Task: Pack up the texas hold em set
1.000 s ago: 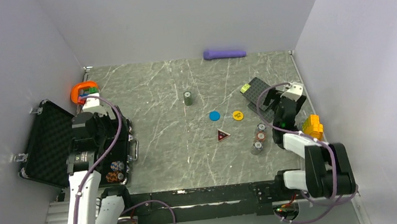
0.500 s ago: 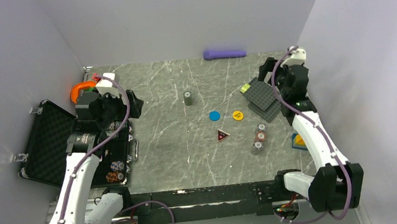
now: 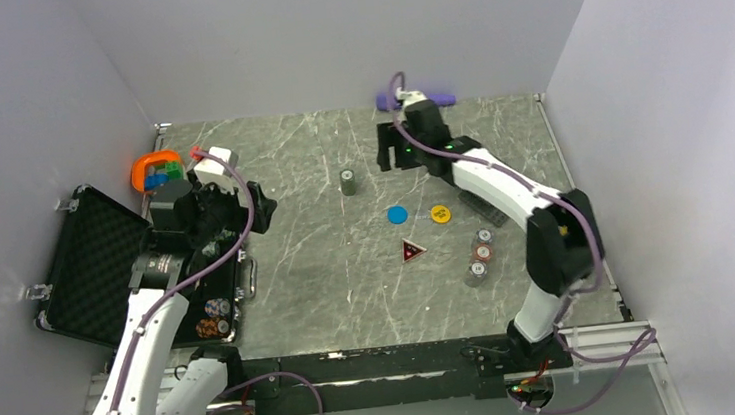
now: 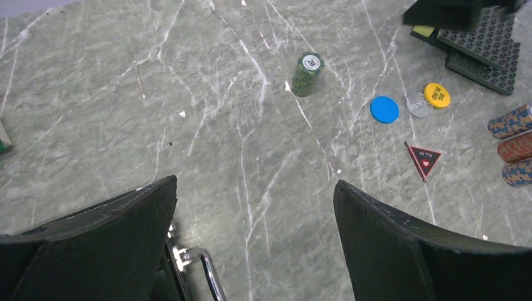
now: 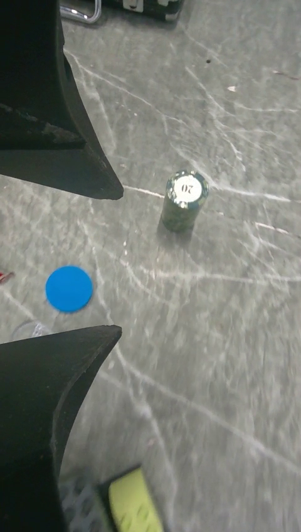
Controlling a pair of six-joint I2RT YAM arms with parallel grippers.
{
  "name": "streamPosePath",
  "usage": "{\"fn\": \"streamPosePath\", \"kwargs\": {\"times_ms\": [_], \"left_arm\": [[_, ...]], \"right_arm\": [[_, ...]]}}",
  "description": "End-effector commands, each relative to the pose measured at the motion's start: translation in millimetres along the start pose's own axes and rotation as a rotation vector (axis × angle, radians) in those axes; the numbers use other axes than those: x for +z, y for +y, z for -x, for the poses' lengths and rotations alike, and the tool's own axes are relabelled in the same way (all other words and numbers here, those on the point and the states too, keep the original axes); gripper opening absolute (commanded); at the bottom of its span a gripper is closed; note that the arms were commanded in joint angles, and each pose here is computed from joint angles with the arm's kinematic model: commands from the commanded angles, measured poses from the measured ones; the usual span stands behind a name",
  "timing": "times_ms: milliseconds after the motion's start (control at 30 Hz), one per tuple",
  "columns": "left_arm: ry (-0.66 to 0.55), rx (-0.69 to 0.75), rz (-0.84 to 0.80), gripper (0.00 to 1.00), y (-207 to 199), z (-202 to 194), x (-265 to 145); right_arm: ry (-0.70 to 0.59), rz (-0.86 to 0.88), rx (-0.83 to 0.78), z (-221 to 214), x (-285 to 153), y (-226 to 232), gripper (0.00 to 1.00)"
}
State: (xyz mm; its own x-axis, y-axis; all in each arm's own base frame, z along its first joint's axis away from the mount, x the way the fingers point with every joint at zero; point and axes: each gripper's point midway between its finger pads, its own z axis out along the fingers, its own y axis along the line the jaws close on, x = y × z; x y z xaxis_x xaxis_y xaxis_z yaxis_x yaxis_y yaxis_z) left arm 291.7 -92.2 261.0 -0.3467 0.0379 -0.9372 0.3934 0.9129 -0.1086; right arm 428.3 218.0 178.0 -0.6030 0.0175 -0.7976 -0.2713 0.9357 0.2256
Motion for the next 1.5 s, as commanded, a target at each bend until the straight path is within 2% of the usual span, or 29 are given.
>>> {"fn": "streamPosePath", "kwargs": {"times_ms": [0, 233, 600, 1000, 1167, 1300, 1400, 1433, 1467], "left_arm": [[-0.062, 0.043, -0.054, 0.99, -10, 13, -1], [-0.063, 0.045, -0.084, 0.99, -17, 13, -1], [-0.067, 0.056, -0.096, 0.98, -21, 12, -1], [-0.059, 0.056, -0.096, 0.98, -22, 11, -1], [-0.060, 0.057, -0.090, 0.98, -21, 11, -1], [-0.068, 0.060, -0.092, 0.98, -23, 13, -3], [-0.067, 0.061, -0.100, 0.98, -24, 12, -3], [-0.067, 0.061, -0.105, 0.98, -25, 12, -3], [-0.064, 0.061, -0.113, 0.98, -26, 11, -2]], "right_arm": [[0.066, -0.017, -0.034, -10, 31, 28, 0.77], [0.113, 0.011, -0.116, -25, 75, 66, 0.70], [0.152, 0.043, -0.147, -38, 110, 92, 0.66], [0.171, -0.027, -0.190, -47, 133, 90, 0.61], [0.183, -0.041, -0.186, -53, 139, 88, 0.55], [0.177, -0.049, -0.189, -55, 143, 87, 0.40], [0.188, -0.052, -0.192, -55, 145, 87, 0.09], [0.190, -0.049, -0.192, -55, 145, 88, 0.01], [0.188, -0.041, -0.191, -53, 143, 90, 0.00]]}}
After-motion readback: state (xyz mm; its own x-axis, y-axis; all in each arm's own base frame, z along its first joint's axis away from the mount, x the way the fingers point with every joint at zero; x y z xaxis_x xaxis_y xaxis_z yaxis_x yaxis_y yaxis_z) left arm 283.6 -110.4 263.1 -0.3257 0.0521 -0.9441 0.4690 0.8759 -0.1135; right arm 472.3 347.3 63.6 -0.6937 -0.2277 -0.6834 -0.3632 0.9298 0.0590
